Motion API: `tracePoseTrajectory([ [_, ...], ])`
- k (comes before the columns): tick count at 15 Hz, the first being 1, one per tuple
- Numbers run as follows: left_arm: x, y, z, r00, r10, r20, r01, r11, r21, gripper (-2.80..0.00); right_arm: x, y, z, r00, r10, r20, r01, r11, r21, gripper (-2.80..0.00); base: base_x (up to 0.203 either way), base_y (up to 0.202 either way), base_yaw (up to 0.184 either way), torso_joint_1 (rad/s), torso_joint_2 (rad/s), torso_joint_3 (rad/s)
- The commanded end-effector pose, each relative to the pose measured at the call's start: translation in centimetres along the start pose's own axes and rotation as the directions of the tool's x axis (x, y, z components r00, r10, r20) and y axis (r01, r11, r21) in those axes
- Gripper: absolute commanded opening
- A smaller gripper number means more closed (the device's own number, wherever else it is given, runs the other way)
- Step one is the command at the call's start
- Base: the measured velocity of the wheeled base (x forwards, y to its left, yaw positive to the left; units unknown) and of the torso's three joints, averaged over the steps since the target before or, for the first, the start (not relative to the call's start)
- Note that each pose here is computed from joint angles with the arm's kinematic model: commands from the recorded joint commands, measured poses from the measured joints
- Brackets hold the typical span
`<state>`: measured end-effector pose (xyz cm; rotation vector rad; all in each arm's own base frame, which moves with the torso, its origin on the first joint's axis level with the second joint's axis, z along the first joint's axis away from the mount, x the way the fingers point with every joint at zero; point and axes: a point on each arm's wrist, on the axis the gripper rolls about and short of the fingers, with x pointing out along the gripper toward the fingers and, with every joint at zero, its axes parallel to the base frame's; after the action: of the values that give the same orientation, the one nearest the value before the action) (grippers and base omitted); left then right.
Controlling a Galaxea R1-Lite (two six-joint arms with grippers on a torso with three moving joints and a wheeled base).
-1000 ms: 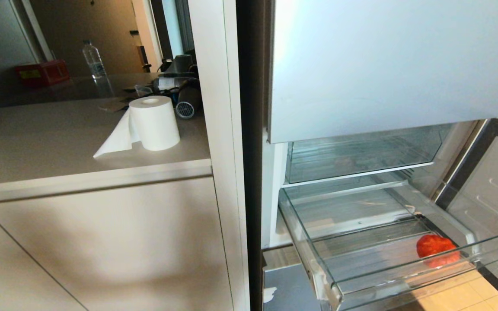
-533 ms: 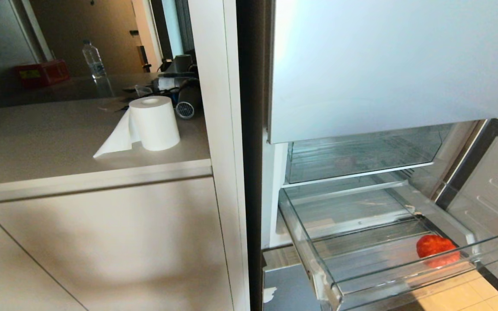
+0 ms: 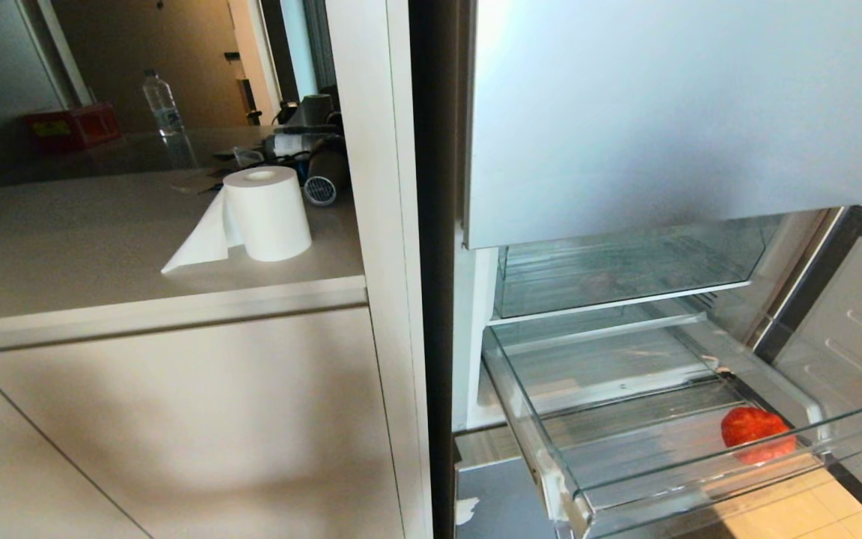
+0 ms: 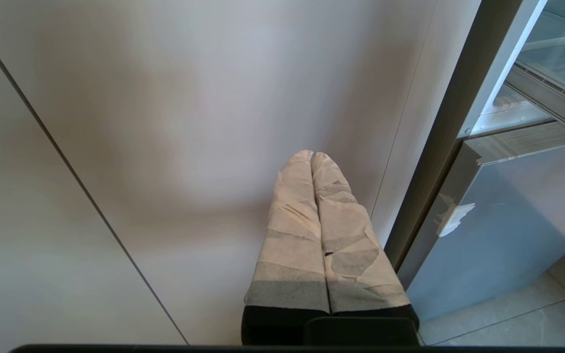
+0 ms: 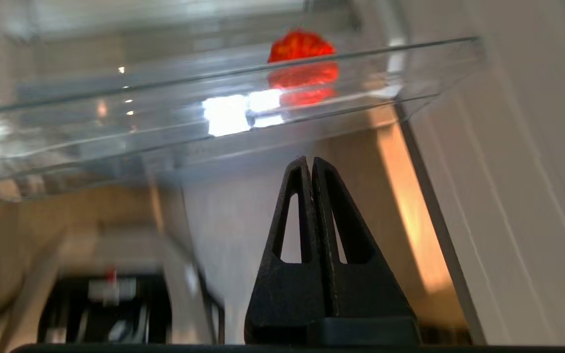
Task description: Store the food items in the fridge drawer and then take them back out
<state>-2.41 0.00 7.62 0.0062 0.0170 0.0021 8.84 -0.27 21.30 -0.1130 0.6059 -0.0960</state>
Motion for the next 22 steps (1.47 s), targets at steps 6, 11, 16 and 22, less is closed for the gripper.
tracePoseTrajectory([
  [6,0.0,0.0,0.0,1.000,0.001,-0.001,-0.001,1.000,0.000,-2.80,16.0,1.3,8.2,0.917,-0.026,-0.397,-0.002,0.998,-0.070,-2.80,0.000,0.000,0.000,0.000,0.00,0.000],
  [11,0.0,0.0,0.0,1.000,0.001,-0.001,-0.001,1.000,0.000,-2.80,20.0,1.5,9.7,0.848,-0.043,-0.528,-0.005,0.996,-0.089,-2.80,0.000,0.000,0.000,0.000,0.00,0.000],
  [16,0.0,0.0,0.0,1.000,0.001,-0.001,-0.001,1.000,0.000,-2.80,22.8,0.6,10.3,0.837,-0.055,-0.544,0.023,0.998,-0.065,0.00,0.000,0.000,0.000,0.000,0.00,0.000],
  [22,0.0,0.0,0.0,1.000,0.000,-0.001,0.000,1.000,0.000,-2.80,25.4,0.0,10.0,0.818,-0.063,-0.571,0.041,0.998,-0.051,0.00,0.000,0.000,0.000,0.000,0.00,0.000],
])
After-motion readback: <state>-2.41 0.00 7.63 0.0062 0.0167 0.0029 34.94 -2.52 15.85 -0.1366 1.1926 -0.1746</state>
